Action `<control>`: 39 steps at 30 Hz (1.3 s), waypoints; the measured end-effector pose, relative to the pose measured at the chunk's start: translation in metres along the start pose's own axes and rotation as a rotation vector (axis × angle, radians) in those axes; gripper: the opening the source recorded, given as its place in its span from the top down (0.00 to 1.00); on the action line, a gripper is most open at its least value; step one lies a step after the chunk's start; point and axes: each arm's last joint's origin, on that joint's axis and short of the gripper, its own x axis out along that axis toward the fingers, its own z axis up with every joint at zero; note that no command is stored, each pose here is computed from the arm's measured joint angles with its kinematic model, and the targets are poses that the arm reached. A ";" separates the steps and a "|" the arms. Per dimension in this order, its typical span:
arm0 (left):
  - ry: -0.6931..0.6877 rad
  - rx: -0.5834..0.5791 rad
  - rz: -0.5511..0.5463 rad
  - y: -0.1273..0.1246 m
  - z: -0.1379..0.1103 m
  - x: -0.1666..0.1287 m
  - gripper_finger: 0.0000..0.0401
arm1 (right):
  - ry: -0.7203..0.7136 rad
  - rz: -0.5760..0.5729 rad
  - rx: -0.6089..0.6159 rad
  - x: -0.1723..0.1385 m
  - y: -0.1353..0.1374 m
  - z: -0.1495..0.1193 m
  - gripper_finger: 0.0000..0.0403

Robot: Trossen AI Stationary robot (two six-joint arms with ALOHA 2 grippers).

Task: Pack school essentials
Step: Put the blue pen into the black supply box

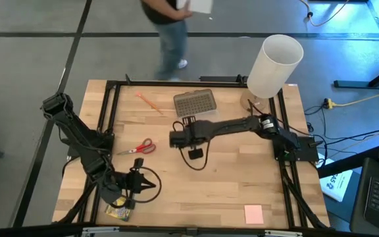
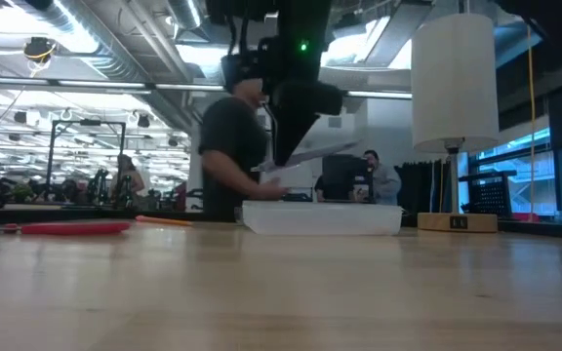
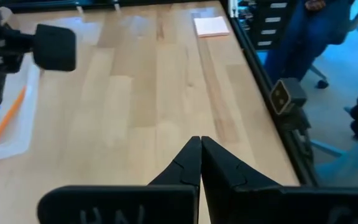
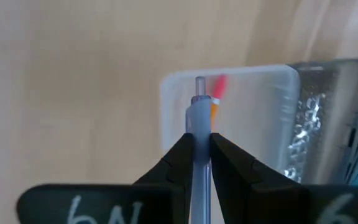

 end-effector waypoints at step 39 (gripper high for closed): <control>0.038 0.022 0.110 0.022 0.004 0.015 0.99 | -0.038 0.322 0.101 0.079 -0.034 -0.028 0.86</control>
